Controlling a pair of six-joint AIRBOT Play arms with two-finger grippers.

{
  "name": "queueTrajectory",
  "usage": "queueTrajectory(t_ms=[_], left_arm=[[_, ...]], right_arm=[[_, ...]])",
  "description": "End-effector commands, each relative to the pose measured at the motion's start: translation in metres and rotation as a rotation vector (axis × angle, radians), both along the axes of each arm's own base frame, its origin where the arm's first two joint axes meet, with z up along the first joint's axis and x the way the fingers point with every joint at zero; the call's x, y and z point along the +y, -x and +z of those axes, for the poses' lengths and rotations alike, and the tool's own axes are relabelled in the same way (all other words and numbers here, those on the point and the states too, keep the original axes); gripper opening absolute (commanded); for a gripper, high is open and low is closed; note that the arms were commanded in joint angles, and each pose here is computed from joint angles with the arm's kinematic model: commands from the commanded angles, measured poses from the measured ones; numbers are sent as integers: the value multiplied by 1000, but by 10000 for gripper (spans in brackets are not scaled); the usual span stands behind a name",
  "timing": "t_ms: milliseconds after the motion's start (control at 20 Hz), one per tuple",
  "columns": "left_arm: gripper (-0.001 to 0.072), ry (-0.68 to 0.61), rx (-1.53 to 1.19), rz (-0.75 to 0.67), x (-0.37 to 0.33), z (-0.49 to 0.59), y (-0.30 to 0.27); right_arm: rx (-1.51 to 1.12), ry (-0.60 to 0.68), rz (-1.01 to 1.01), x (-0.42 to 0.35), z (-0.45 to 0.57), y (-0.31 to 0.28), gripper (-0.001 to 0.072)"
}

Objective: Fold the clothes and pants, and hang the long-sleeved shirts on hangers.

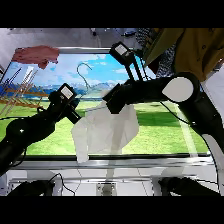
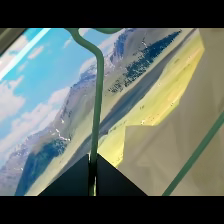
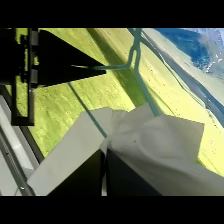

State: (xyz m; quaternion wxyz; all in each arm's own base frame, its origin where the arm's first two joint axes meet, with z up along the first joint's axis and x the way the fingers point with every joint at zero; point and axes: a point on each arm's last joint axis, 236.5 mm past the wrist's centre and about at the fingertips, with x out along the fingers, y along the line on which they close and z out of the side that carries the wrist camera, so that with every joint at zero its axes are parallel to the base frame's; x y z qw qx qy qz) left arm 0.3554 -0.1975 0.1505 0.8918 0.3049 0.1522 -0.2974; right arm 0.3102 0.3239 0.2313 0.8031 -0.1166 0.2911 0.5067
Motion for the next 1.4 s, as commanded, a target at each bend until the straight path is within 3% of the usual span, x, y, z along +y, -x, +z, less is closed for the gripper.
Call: queueTrajectory(t_ms=[0, 300, 500, 650, 700, 800, 850, 900, 1100, 1250, 1350], left_arm=[[26, 40, -118, 6, -3, 25, -14], [26, 50, -103, -72, -34, 13, 0], [26, 170, -95, -74, -48, 13, 5], [26, 174, -87, -72, -48, 10, 6], [26, 182, -83, -70, -48, 10, 6], [25, 184, -81, -70, -49, 10, 6], [25, 184, -81, -70, -48, 10, 6], [26, 182, -80, -70, -48, 9, 6], [25, 198, -106, -63, -47, 6, 4], [25, 204, -121, -57, -46, -3, 4], [25, 201, -127, -67, -48, -4, 6]], right_arm=[[25, -104, 63, 14, 23, 21, 31], [14, -153, 103, 25, 32, 28, 31], [-10, -150, 165, 39, 34, 44, 31], [-31, -136, 167, 38, 32, 43, 33], [-46, -106, 158, 35, 27, 38, 53], [-76, -15, 147, 22, 13, 32, 293], [-110, 48, 146, 13, 5, 27, 367], [-158, 118, 158, 2, 0, 24, 395], [-431, 294, 72, -49, 29, -1, 404], [-625, 308, -71, -94, 81, -18, 405], [-614, 317, -140, -120, 87, -28, 410]])
